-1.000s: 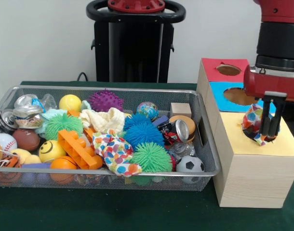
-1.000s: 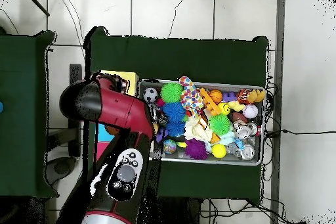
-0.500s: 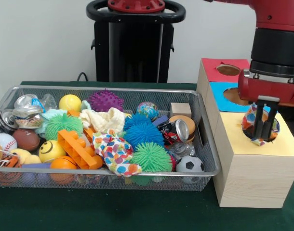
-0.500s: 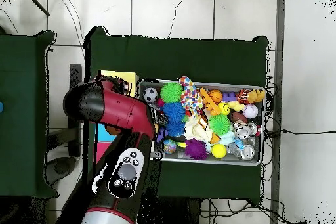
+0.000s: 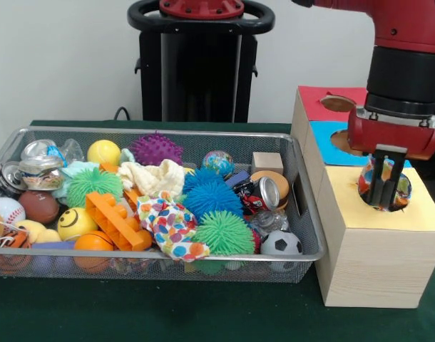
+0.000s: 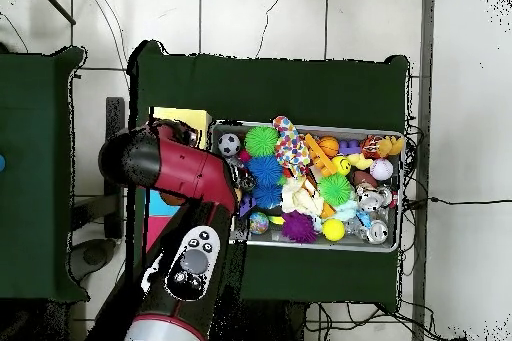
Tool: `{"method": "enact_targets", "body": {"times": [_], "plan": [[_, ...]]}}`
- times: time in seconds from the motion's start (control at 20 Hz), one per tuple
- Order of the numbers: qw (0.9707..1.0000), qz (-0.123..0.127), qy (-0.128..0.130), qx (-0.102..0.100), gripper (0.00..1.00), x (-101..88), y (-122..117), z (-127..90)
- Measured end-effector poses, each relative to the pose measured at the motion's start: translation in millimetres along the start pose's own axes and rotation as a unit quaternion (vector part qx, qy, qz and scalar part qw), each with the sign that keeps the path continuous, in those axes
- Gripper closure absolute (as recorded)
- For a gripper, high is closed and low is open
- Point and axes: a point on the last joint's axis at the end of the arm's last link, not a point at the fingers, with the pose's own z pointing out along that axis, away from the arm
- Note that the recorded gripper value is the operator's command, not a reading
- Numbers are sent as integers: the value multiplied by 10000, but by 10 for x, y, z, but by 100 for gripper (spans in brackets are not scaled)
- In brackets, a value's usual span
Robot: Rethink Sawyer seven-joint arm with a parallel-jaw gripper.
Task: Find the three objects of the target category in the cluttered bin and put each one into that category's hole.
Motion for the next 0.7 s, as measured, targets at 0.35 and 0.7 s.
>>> {"method": "enact_targets", "body": {"times": [0.35, 0.7], "plan": [[9985, 3, 553, 20, 100, 216, -32, 95], [9979, 22, 647, -18, 100, 230, -24, 101]]}}
